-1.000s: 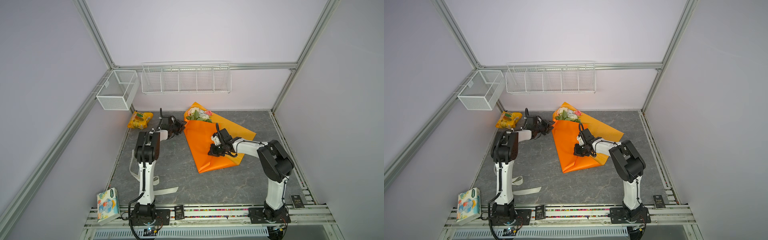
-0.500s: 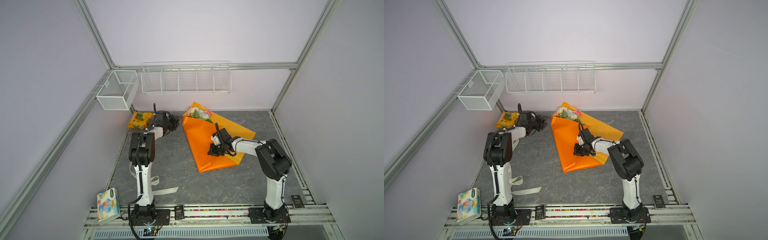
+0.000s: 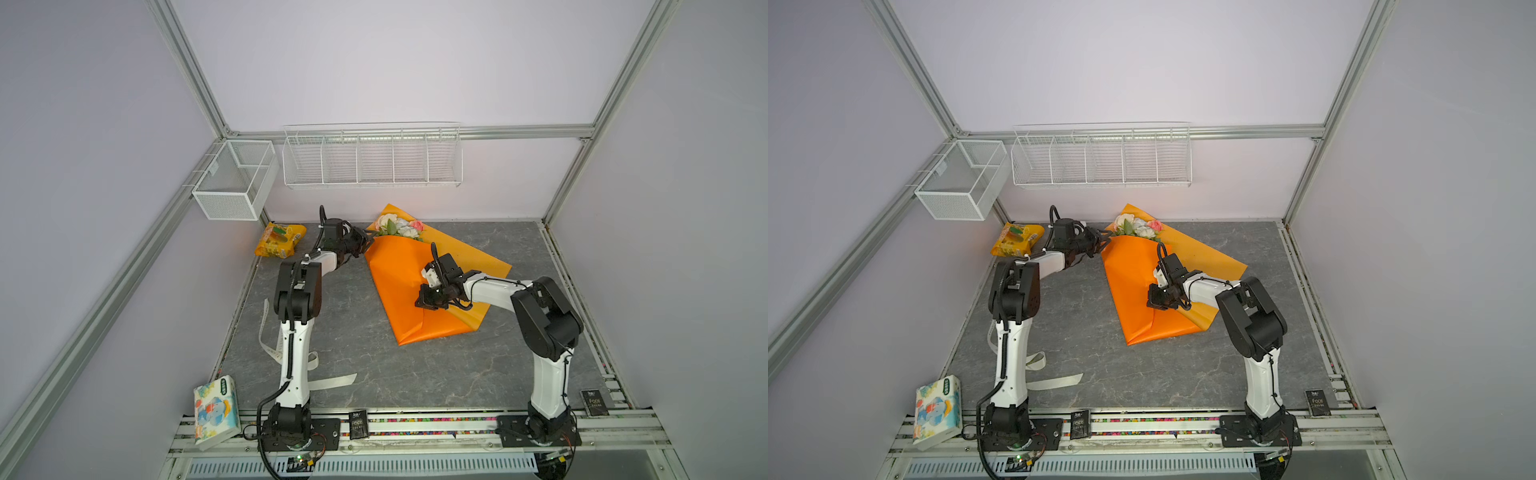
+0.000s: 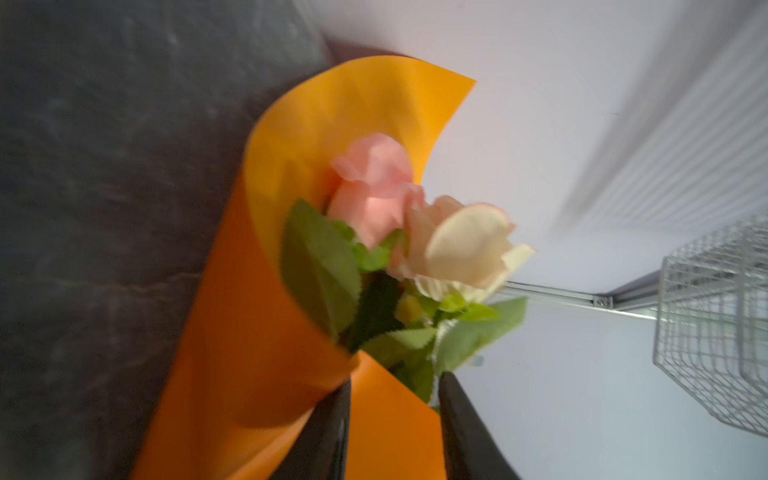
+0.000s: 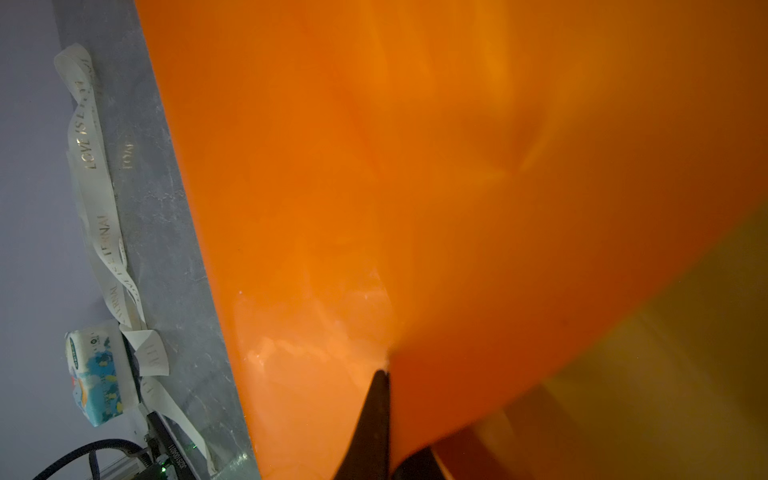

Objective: Tie the bouquet of fake flowers

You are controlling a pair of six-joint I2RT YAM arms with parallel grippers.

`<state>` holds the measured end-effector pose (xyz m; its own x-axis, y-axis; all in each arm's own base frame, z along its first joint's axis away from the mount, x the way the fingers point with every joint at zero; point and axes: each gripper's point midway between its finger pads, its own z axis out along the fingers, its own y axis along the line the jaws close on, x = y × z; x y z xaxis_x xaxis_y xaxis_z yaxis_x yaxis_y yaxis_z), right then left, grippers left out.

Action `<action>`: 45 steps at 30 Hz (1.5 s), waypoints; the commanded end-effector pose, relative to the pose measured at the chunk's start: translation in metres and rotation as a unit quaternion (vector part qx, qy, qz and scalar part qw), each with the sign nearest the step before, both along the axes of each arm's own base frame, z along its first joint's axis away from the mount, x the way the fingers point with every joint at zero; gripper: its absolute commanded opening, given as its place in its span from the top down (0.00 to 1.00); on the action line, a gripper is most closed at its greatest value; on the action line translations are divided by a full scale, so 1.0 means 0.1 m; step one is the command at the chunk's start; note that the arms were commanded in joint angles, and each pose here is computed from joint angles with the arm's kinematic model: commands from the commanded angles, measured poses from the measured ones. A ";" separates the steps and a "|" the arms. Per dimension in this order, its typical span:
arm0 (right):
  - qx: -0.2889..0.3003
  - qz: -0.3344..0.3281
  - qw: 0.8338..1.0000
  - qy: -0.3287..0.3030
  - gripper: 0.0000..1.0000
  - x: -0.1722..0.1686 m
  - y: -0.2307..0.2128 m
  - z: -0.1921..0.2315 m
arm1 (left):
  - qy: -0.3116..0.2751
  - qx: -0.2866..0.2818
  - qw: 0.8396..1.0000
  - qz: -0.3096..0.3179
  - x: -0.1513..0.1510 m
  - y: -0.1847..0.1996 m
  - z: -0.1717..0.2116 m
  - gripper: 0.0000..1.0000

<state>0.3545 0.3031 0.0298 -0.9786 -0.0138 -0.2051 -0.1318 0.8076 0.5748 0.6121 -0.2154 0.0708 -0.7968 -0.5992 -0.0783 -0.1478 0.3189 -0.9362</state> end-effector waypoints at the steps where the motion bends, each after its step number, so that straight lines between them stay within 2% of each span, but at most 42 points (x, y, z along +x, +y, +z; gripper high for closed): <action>1: -0.014 -0.001 1.000 0.008 0.93 -0.01 -0.05 -0.06 | 0.016 0.014 0.999 0.037 0.15 0.15 -0.16 0.62; 8: -0.061 -0.019 0.997 0.039 0.93 -0.07 -0.22 -0.35 | 0.031 0.033 0.996 0.070 0.32 0.49 -0.36 0.57; 10: -0.063 -0.018 0.997 0.043 0.93 -0.08 -0.22 -0.38 | 0.035 0.055 0.995 0.081 0.37 0.59 -0.38 0.56; 17: -0.060 -0.015 0.997 0.046 0.93 -0.11 -0.22 -0.37 | 0.040 0.073 0.993 0.079 0.49 0.70 -0.36 0.53; 22: -0.060 -0.016 0.997 0.043 0.94 -0.08 -0.22 -0.36 | -0.017 0.057 0.997 0.045 0.50 0.66 0.14 0.49; 25: -0.061 -0.019 0.997 0.043 0.93 -0.07 -0.23 -0.34 | -0.053 0.051 0.997 0.021 0.34 0.59 0.50 0.49; 26: -0.062 -0.021 0.997 0.042 0.93 -0.06 -0.23 -0.34 | -0.060 0.049 0.997 0.020 0.26 0.59 0.57 0.50; 29: -0.061 -0.023 0.997 0.042 0.93 -0.05 -0.23 -0.33 | -0.069 0.035 0.997 0.013 0.01 0.57 0.64 0.68; 30: -0.059 -0.023 0.997 0.041 0.93 -0.05 -0.22 -0.32 | -0.071 0.025 0.997 0.003 -0.07 0.52 0.63 0.77; 34: -0.059 -0.024 0.997 0.039 0.93 -0.04 -0.22 -0.30 | -0.057 -0.006 0.997 -0.050 -0.26 0.24 0.43 1.00; 42: -0.060 -0.024 0.997 0.043 0.93 -0.04 -0.22 -0.32 | 0.012 -0.011 0.999 -0.033 -0.16 0.19 -0.13 1.00; 45: -0.062 -0.024 0.997 0.046 0.94 -0.05 -0.22 -0.35 | 0.048 0.021 0.999 -0.006 -0.09 0.29 -0.39 1.00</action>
